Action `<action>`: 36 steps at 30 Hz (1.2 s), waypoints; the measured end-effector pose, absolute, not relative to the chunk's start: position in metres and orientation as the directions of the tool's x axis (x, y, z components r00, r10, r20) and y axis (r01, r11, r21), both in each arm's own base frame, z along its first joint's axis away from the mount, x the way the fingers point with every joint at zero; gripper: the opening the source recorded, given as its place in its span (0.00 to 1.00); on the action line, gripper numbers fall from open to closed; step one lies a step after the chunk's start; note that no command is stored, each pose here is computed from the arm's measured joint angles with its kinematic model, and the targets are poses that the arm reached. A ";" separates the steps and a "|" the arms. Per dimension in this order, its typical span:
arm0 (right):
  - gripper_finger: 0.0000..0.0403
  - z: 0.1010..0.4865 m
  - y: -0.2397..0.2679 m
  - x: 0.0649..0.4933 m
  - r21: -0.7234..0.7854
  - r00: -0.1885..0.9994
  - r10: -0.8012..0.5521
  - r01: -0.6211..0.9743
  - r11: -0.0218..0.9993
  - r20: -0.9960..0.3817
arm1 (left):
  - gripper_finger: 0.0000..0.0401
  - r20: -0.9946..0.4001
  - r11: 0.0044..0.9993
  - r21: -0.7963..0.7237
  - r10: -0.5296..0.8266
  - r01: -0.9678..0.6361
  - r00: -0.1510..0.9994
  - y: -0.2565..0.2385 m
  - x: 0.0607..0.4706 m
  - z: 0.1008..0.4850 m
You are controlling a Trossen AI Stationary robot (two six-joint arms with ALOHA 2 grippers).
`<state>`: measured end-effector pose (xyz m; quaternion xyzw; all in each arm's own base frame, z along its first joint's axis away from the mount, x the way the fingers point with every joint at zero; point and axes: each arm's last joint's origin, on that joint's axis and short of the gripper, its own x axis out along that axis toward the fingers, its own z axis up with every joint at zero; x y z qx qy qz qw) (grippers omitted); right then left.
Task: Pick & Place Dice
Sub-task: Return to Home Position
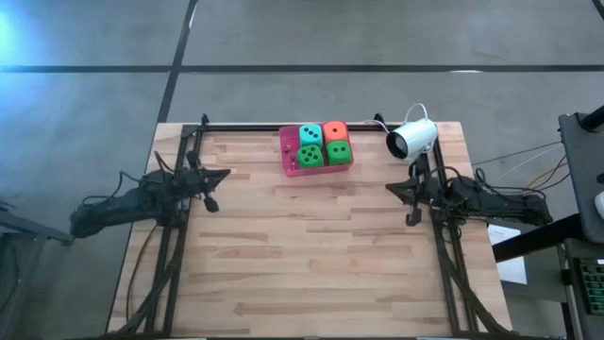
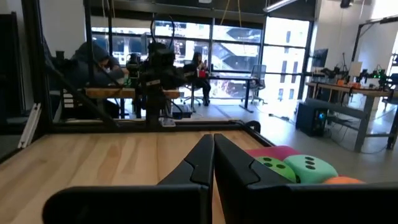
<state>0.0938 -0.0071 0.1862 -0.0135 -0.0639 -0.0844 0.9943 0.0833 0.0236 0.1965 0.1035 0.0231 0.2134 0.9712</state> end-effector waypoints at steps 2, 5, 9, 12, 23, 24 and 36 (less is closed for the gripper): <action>0.02 0.180 -0.007 0.096 -0.022 0.977 -0.166 0.170 0.985 0.135 | 0.01 -0.013 0.888 0.214 0.420 -0.407 0.908 0.024 0.086 0.189; 0.02 0.176 -0.007 0.096 -0.031 0.980 -0.166 0.170 0.985 0.110 | 0.01 -0.034 0.889 0.218 0.420 -0.403 0.907 0.025 0.089 0.176; 0.02 0.176 -0.007 0.097 -0.046 0.981 -0.166 0.171 0.984 0.101 | 0.01 0.023 0.886 0.218 0.414 -0.409 0.910 0.025 0.093 0.170; 0.02 0.176 -0.007 0.097 -0.047 0.980 -0.167 0.172 0.984 0.106 | 0.01 0.040 0.879 0.245 0.412 -0.409 0.910 0.026 0.094 0.169; 0.02 0.176 -0.007 0.097 -0.103 0.981 -0.166 0.176 0.979 0.101 | 0.01 0.030 0.878 0.249 0.414 -0.408 0.910 0.026 0.095 0.168; 0.02 0.176 -0.007 0.097 -0.121 0.981 -0.166 0.178 0.977 0.101 | 0.01 0.030 0.879 0.245 0.414 -0.409 0.910 0.026 0.095 0.168; 0.02 0.176 -0.007 0.097 -0.311 0.981 -0.167 0.190 0.931 0.101 | 0.01 0.029 0.888 0.204 0.414 -0.411 0.910 0.026 0.095 0.168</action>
